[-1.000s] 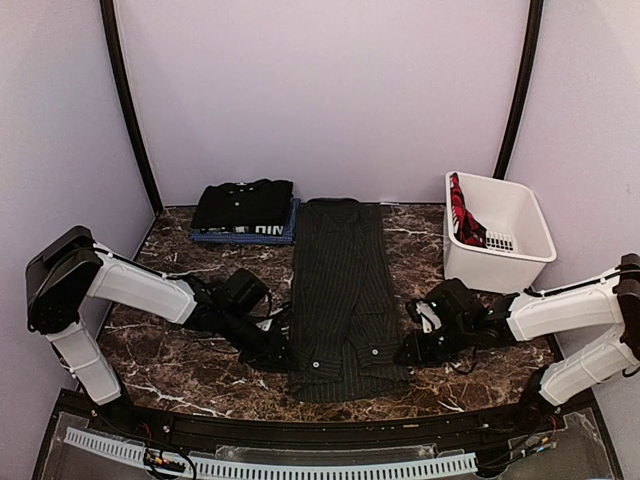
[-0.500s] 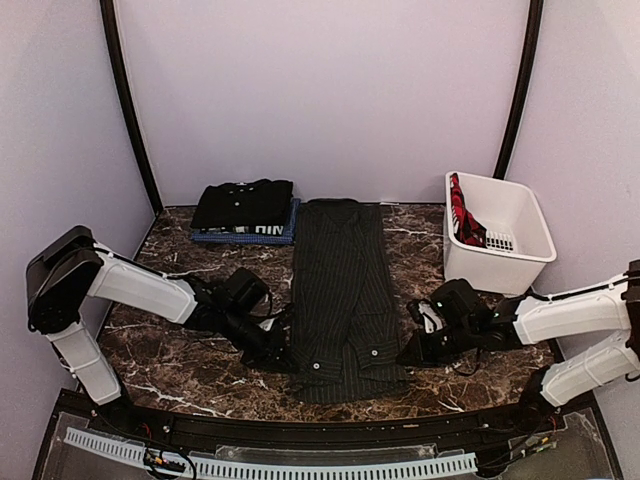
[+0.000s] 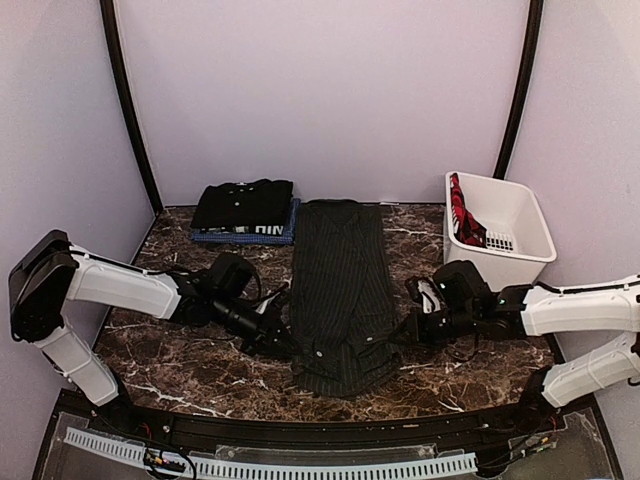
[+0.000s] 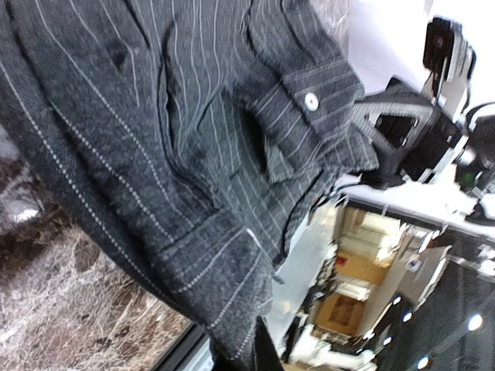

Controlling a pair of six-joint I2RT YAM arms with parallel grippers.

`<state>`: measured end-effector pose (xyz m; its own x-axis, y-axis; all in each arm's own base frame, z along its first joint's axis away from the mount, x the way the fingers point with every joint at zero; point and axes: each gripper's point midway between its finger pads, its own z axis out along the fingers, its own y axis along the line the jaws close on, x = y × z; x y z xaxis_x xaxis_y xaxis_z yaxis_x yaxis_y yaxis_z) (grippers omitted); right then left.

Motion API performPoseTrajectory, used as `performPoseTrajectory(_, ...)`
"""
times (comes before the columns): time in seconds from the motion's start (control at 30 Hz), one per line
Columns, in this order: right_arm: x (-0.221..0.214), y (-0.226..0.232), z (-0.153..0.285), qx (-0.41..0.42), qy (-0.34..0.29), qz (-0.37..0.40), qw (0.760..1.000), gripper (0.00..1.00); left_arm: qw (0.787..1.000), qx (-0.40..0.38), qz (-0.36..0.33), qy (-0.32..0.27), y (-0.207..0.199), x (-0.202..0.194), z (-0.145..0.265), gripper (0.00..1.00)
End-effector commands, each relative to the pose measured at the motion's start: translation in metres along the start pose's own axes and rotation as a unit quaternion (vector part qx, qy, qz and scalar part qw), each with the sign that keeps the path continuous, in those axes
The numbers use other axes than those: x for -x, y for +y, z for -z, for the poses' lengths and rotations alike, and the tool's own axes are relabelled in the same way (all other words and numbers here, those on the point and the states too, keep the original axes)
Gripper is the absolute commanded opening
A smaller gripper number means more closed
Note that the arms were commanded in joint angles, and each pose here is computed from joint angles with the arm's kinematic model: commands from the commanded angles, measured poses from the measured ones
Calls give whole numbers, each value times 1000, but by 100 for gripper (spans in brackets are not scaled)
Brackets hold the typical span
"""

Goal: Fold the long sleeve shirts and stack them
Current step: Pick up the rectangle-folded shirt from the center of the board, then fold the rectangle-folded shirt at the center of the board.

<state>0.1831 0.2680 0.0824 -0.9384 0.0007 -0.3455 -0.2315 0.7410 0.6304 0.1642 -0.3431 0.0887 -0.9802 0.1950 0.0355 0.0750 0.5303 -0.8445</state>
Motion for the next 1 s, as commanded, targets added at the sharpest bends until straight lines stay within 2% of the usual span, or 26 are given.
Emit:
performPoseTrajectory(0.0,38,21,0,24,-50,-1,998,0,996,-81,30,-25,-28,17,20,0)
performPoseTrajectory(0.13,62,31,-3,44,-76,-5,996,0,989,-128,58,-35,-38,32,28,0)
performPoseTrajectory(0.4,125,20,-8,42,-146,-14,988,0,974,-191,88,-78,-45,78,40,0)
performPoseTrajectory(0.6,179,9,-25,9,-190,-8,982,0,955,-230,99,-158,-38,138,52,0)
performPoseTrajectory(0.77,209,-9,-48,-24,-193,-3,981,0,942,-248,111,-198,-24,183,50,0)
performPoseTrajectory(0.97,219,-43,-80,-93,-162,8,982,0,942,-203,130,-233,14,220,38,0)
